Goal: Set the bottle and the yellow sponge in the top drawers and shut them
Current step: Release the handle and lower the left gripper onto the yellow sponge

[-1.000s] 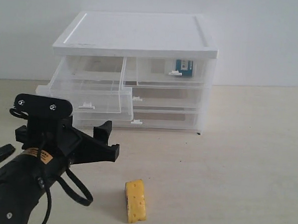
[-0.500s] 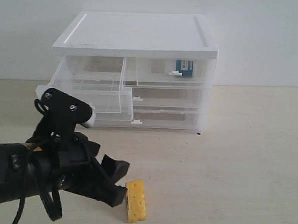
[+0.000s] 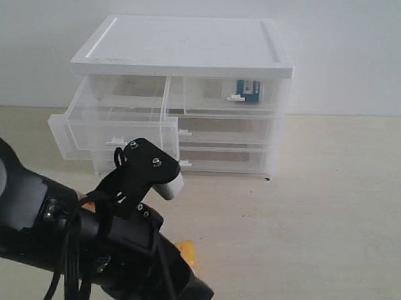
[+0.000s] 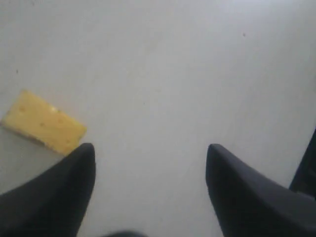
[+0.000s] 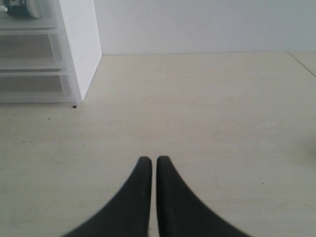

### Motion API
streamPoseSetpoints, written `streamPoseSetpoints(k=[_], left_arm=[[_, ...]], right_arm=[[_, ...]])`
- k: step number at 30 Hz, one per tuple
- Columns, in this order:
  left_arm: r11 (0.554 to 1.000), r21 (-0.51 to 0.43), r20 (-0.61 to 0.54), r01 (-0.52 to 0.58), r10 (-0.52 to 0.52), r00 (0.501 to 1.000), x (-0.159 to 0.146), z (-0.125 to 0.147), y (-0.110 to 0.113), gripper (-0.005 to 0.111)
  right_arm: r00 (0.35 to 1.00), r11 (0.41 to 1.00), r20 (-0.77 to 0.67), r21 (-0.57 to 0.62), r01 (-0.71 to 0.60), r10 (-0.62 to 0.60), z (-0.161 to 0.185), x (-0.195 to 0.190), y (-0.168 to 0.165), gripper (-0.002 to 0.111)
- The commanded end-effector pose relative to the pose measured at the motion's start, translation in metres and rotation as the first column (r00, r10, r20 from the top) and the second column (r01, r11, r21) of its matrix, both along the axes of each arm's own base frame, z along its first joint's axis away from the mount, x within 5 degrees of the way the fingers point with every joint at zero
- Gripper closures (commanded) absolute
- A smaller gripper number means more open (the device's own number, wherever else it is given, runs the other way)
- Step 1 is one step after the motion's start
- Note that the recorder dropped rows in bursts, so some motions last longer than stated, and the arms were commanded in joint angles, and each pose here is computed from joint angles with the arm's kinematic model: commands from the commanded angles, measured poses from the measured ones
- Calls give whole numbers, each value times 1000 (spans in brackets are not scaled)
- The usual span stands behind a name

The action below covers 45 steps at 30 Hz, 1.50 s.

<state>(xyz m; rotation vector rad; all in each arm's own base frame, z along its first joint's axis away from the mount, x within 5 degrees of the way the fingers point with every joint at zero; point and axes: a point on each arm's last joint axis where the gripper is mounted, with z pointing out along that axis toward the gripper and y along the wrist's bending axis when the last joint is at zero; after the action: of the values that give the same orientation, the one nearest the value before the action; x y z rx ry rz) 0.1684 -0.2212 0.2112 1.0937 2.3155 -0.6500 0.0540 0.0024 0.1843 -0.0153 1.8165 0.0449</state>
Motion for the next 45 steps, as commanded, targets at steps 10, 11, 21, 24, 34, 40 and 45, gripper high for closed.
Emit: streamPoseSetpoints(k=[10, 11, 21, 24, 34, 40, 45], left_arm=[[946, 271, 90, -176, 157, 983, -13, 2, -13, 42], [958, 233, 76, -168, 155, 985, -15, -1, -20, 39], [951, 181, 27, -249, 249, 968, -3, -25, -48, 28], [908, 234, 51, -347, 345, 937, 9, -32, -55, 28], [802, 235, 177, -550, 520, 835, 34, -49, -65, 28], [786, 166, 175, -595, 570, 802, 41, -55, -69, 28], [771, 163, 151, -616, 597, 788, 47, -65, -69, 28]], right_arm=[[1000, 1000, 11, -7, 2, -2, 0, 0, 0, 107], [1000, 1000, 11, -7, 2, -2, 0, 0, 0, 107], [1000, 1000, 11, -7, 2, -2, 0, 0, 0, 107], [1000, 1000, 11, -7, 2, -2, 0, 0, 0, 107], [1000, 1000, 11, -7, 2, -2, 0, 0, 0, 107], [1000, 1000, 11, -7, 2, -2, 0, 0, 0, 107], [1000, 1000, 11, -7, 2, -2, 0, 0, 0, 107]])
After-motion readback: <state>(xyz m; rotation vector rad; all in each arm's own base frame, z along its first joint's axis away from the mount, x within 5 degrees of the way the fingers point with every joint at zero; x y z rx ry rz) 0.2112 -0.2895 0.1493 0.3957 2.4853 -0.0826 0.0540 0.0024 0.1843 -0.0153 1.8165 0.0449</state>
